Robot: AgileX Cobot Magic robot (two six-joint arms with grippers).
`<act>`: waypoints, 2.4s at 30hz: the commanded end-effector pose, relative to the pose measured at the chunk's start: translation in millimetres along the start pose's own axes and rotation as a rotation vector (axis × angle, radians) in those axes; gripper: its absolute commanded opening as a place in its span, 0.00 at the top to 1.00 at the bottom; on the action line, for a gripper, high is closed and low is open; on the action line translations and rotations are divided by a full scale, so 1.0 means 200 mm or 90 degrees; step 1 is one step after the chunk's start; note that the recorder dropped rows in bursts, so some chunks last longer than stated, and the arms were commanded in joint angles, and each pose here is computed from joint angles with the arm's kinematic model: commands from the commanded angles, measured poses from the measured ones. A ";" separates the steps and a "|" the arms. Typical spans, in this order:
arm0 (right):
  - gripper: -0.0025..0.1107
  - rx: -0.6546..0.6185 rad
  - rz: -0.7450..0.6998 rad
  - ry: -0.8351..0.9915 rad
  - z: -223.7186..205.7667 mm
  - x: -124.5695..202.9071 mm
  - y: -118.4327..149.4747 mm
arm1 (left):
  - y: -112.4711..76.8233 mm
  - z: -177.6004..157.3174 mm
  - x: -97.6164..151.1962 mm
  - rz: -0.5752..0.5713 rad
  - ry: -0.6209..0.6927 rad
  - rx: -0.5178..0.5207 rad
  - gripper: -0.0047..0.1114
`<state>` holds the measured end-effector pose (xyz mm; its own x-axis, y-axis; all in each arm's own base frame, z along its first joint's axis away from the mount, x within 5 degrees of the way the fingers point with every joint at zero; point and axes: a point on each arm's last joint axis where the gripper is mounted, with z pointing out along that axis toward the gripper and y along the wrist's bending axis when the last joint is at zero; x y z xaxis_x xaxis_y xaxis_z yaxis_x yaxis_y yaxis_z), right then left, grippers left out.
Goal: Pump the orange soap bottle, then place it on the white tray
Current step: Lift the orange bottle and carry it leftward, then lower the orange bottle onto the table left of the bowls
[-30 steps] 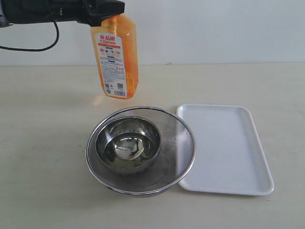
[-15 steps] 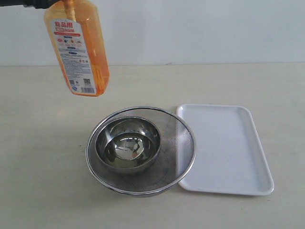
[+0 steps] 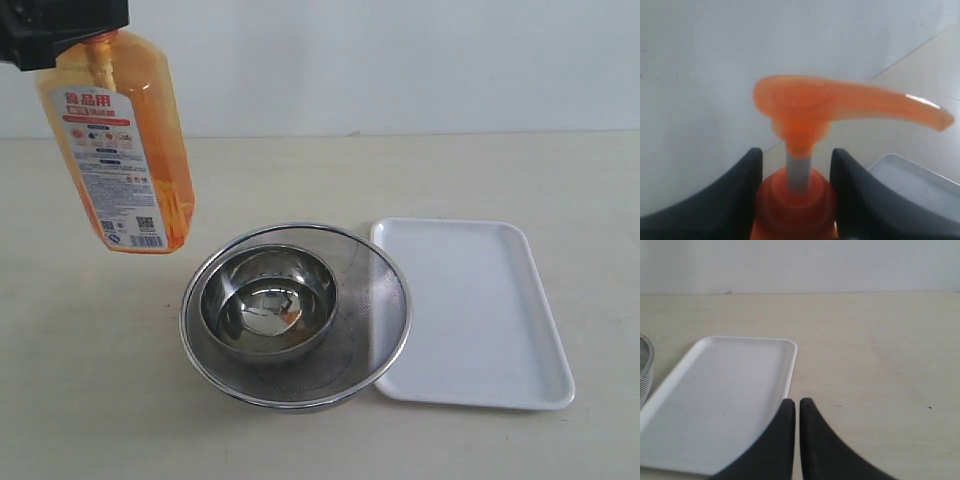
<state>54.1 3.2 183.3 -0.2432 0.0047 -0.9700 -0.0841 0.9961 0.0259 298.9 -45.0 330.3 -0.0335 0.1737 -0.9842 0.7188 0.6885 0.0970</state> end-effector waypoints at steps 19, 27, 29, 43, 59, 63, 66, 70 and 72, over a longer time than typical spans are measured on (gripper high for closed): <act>0.98 0.003 0.003 -0.008 0.00 -0.01 0.00 | -0.27 -0.19 0.27 -0.072 0.046 -0.022 0.92; 0.98 0.003 0.002 -0.008 0.00 -0.01 0.00 | -0.25 -0.27 0.34 -0.113 0.036 -0.026 0.92; 0.98 0.003 0.002 -0.008 0.00 -0.01 0.00 | -0.26 -0.27 0.36 -0.107 0.041 -0.027 0.92; 0.98 0.003 0.002 -0.008 0.00 -0.01 0.00 | -0.26 -0.28 0.38 -0.089 0.049 -0.028 0.80; 0.98 0.004 0.002 -0.007 0.00 0.00 0.00 | -0.26 -0.28 0.41 -0.080 0.094 -0.038 0.28; 0.98 0.003 0.002 -0.008 0.00 -0.01 0.00 | -0.26 -0.28 0.42 -0.073 0.101 -0.031 0.31; 0.98 0.003 0.002 -0.008 0.00 -0.01 0.00 | -0.27 -0.28 0.42 -0.081 0.103 -0.027 0.54; 0.98 0.003 0.002 -0.008 0.00 -0.01 0.00 | -0.27 -0.28 0.42 -0.079 0.106 -0.025 0.82; 0.98 0.003 0.002 -0.008 0.00 -0.01 0.00 | -0.27 -0.28 0.43 -0.116 0.111 -0.025 0.92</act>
<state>54.1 3.2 183.3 -0.2432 0.0047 -0.9700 -0.0841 0.9961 0.0259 219.8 -27.3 248.6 -0.2495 0.1954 -0.9485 0.6699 0.7421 -0.0234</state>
